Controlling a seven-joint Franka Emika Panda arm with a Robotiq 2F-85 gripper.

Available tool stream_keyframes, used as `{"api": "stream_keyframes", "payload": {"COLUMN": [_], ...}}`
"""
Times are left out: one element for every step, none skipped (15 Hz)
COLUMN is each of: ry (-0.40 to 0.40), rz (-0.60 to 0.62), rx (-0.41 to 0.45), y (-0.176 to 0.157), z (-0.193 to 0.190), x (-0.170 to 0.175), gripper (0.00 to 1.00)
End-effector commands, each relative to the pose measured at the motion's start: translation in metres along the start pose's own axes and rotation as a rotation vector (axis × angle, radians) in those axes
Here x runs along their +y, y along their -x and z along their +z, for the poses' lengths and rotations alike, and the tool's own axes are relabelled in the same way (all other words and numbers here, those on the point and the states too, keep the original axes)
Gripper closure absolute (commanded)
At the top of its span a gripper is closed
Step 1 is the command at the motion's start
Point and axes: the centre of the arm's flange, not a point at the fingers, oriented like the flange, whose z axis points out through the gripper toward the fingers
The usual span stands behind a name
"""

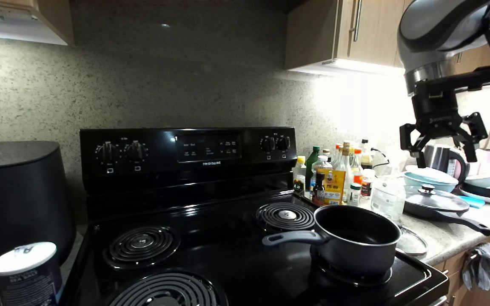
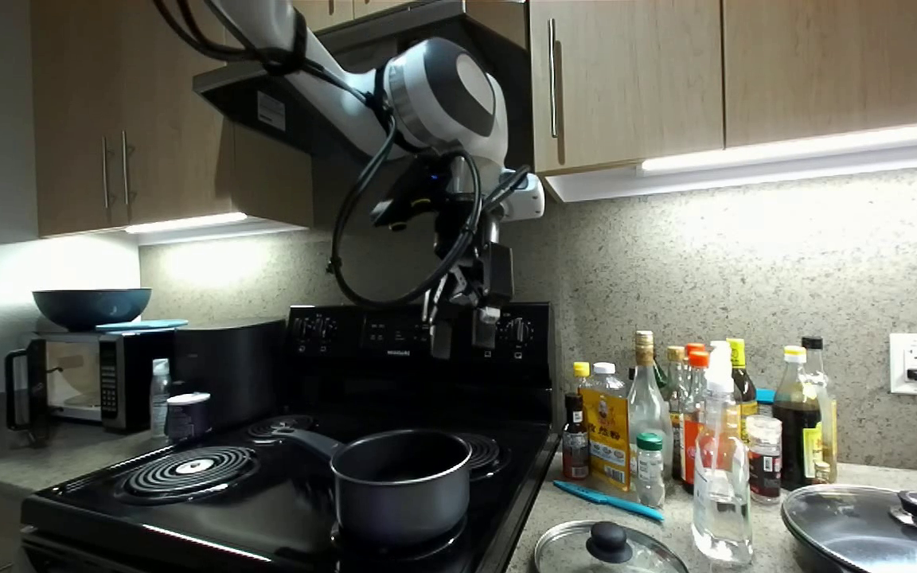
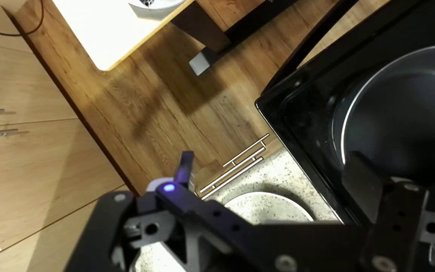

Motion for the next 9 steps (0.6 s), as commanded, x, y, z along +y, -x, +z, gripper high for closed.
{"api": "stream_keyframes", "payload": {"ry": [-0.007,-0.006,-0.003,0.003,0.006,0.009,0.012,0.013,0.013], "rz": [0.105,0.123,0.144,0.091,0.105,0.11,0.112,0.112,0.112], "rx": [-0.113,-0.142,-0.178,-0.109,-0.133,-0.145,-0.15,-0.152,-0.152], "y": [-0.047,-0.056,-0.063,-0.044,-0.052,-0.058,-0.061,-0.062,-0.062], "z": [0.004,0.008,0.012,0.019,0.022,0.024,0.025,0.024,0.024], "x": [-0.01,-0.011,-0.012,-0.005,-0.006,-0.007,-0.008,-0.009,-0.009], "gripper": [0.0,0.0,0.0,0.0,0.0,0.0,0.0,0.0,0.0]}}
